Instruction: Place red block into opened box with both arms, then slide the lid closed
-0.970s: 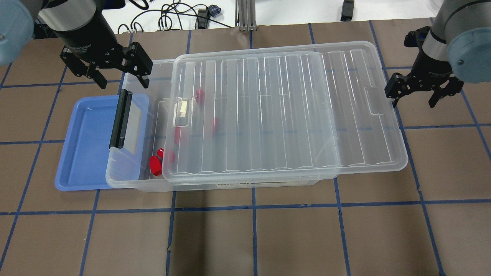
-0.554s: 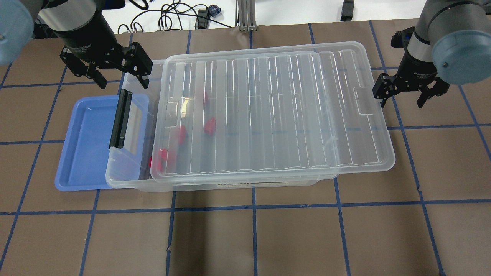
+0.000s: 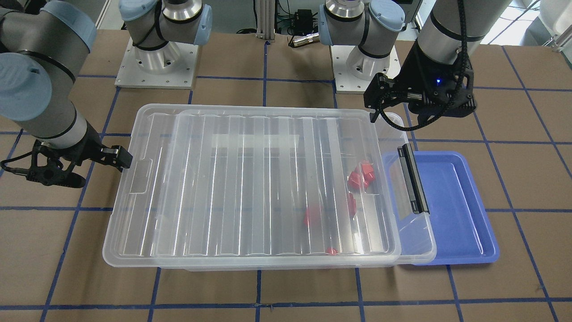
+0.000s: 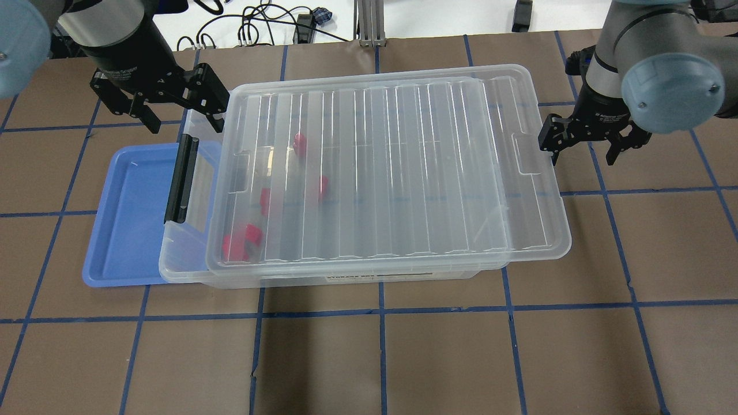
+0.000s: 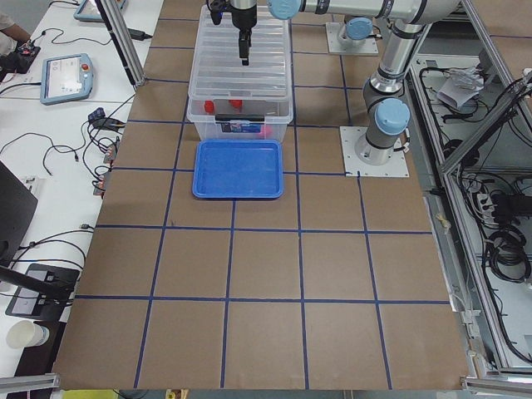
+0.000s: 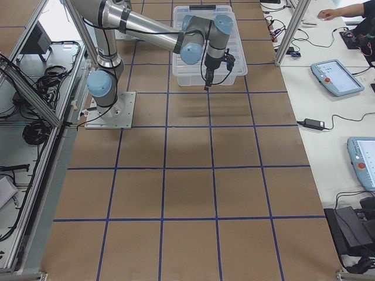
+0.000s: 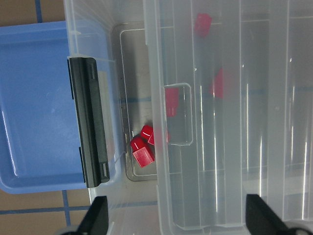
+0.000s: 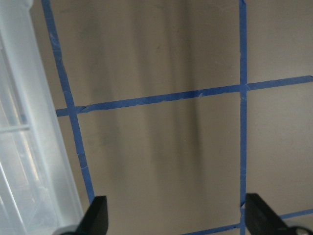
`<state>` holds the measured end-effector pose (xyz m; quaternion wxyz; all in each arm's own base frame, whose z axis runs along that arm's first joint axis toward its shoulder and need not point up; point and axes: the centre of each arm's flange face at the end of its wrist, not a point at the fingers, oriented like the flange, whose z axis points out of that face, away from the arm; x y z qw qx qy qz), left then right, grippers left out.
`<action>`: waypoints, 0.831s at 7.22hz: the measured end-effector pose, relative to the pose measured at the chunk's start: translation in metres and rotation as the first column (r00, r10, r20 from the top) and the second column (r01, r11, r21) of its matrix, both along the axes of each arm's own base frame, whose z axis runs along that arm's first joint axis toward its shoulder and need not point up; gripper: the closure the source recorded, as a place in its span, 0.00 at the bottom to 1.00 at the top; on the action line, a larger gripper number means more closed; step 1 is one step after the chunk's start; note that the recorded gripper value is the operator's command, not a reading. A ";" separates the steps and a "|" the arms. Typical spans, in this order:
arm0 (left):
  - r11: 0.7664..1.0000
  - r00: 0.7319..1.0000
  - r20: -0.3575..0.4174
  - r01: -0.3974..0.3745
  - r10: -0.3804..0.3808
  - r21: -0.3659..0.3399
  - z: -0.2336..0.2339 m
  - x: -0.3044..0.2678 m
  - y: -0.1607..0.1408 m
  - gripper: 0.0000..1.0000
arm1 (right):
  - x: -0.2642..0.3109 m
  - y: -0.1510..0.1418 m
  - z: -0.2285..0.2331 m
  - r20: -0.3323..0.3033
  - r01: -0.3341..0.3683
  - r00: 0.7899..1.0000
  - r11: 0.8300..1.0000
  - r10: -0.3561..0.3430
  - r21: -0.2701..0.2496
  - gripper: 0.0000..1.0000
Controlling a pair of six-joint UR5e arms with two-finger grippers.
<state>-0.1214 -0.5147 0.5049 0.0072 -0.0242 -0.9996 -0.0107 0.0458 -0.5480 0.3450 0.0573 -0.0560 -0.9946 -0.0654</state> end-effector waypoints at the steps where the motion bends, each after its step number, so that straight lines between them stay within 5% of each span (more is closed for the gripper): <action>1: 1.000 1.000 0.000 0.000 0.000 -0.001 0.000 0.000 0.000 0.00 | 0.010 0.000 -0.001 -0.002 0.003 1.000 1.000 -0.003 -0.002 0.00; 6: 1.000 1.000 -0.004 -0.002 0.002 -0.001 -0.001 0.000 -0.001 0.00 | 0.047 0.004 0.000 0.000 -0.049 0.999 0.999 0.049 -0.010 0.00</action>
